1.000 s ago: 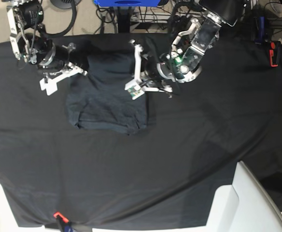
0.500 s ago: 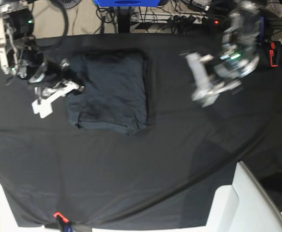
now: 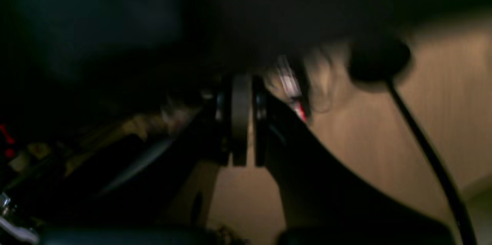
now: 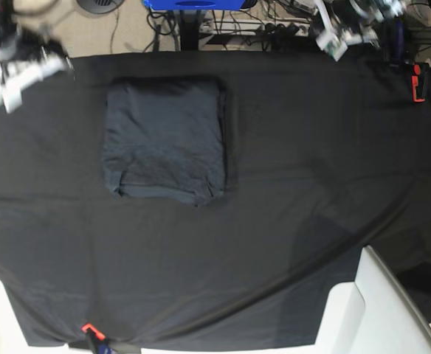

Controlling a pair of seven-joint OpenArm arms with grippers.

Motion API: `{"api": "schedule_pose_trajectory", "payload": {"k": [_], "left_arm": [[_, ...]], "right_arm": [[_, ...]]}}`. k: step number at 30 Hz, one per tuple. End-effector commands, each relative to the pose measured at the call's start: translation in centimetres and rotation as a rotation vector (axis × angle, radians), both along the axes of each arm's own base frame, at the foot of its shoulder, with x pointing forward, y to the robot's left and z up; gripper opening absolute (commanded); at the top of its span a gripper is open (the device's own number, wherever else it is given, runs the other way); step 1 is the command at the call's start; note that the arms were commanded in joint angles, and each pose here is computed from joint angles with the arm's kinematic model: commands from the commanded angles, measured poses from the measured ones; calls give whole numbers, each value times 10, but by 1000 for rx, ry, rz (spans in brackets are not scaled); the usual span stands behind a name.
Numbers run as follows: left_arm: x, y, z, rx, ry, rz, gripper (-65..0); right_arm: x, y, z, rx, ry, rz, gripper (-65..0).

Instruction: Fold the T-shirt properly

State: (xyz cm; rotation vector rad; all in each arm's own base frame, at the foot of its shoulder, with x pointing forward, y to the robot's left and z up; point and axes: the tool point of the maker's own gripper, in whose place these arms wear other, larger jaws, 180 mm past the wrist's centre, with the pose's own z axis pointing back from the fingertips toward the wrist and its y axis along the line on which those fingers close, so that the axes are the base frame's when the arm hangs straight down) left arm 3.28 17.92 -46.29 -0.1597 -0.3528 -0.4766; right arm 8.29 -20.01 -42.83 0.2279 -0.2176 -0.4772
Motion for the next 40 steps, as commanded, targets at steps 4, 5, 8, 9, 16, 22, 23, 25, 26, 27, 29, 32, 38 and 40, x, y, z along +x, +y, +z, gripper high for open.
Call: {"api": "schedule_pose_trajectory", "payload": {"k": [4, 5, 8, 9, 16, 22, 23, 25, 26, 27, 29, 32, 38, 40], "left_arm": [[-42, 8, -34, -4, 133, 71, -650], [-44, 5, -45, -16, 147, 94, -650], [-65, -8, -82, -70, 211, 140, -650], [-69, -16, -95, -95, 223, 148, -650], [-111, -43, -177, -154, 389, 274, -650], [-56, -56, -176, -232, 164, 231, -650], [-60, -56, -177, -225, 186, 211, -650], [-69, -55, -179, -206, 235, 182, -650], [-72, -54, -180, -198, 252, 176, -650], [-74, -54, -180, -194, 264, 173, -650], [-77, -54, -180, -189, 277, 168, -650], [-81, -52, -180, -187, 280, 171, -650], [-87, -42, -179, -172, 285, 173, -650], [-85, -35, -179, -162, 280, 172, -650]], "right_arm": [[-27, 0, -32, 28, 68, 47, -629], [-33, 0, -45, 33, 96, 90, -629], [-58, 13, -102, 45, 222, 262, -629], [-70, 15, -123, 35, 271, 304, -629], [-173, 23, -225, -131, 417, 704, -621], [-135, 43, -224, -183, 1, 669, -621], [-135, 39, -224, -193, 1, 622, -621], [-141, 34, -223, -204, 25, 520, -621], [-142, 36, -223, -204, 30, 471, -621], [-143, 36, -223, -205, 36, 432, -621], [-145, 37, -224, -203, 51, 381, -621], [-149, 43, -224, -192, 71, 341, -621], [-161, 46, -225, -174, 129, 351, -621], [-168, 45, -225, -173, 141, 353, -621]]}}
